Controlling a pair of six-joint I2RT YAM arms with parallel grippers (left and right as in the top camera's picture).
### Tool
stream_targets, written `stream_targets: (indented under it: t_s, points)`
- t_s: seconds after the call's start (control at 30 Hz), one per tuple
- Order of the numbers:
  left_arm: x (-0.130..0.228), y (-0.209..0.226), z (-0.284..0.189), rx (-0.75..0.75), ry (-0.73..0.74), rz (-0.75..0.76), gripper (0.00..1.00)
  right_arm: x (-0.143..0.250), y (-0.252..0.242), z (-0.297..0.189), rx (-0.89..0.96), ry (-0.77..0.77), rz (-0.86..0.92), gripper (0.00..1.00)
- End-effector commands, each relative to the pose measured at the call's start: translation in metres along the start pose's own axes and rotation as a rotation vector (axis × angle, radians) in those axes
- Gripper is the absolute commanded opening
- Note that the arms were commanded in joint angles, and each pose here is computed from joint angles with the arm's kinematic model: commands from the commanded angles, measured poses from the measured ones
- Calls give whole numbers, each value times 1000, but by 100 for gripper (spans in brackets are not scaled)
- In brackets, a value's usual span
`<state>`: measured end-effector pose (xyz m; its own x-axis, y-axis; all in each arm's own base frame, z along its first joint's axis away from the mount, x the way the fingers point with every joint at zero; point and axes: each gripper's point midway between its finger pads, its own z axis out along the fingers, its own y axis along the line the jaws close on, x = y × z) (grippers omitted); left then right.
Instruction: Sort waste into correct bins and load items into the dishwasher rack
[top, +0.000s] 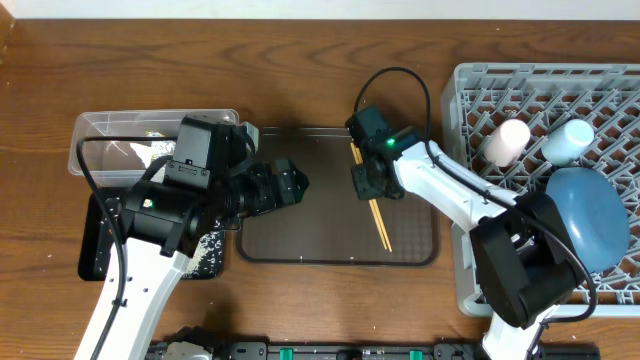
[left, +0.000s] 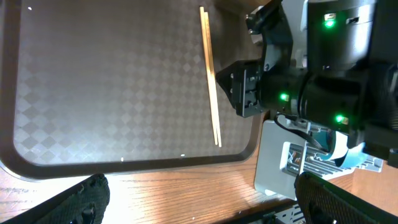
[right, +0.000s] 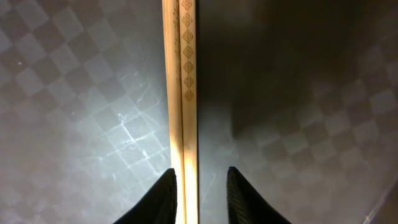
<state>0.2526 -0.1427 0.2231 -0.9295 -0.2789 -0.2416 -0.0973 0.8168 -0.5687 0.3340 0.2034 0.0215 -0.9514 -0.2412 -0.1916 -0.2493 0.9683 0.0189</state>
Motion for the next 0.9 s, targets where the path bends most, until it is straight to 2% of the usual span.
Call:
stream_targets:
  t_s: [0.0, 0.47, 0.73, 0.87]
  points:
    - [-2, -3, -3, 12, -5, 15, 98, 11, 4, 6, -2, 7, -7, 29]
    - [-1, -3, -3, 9, -1, 13, 98, 16, 7, 16, -29, -4, -7, 35]
    - [-1, -3, -3, 9, 0, 12, 98, -24, -4, -39, -44, -86, 36, 41]
    - [-1, -3, -3, 9, -1, 13, 98, -28, -12, -51, -44, -107, 59, 43]
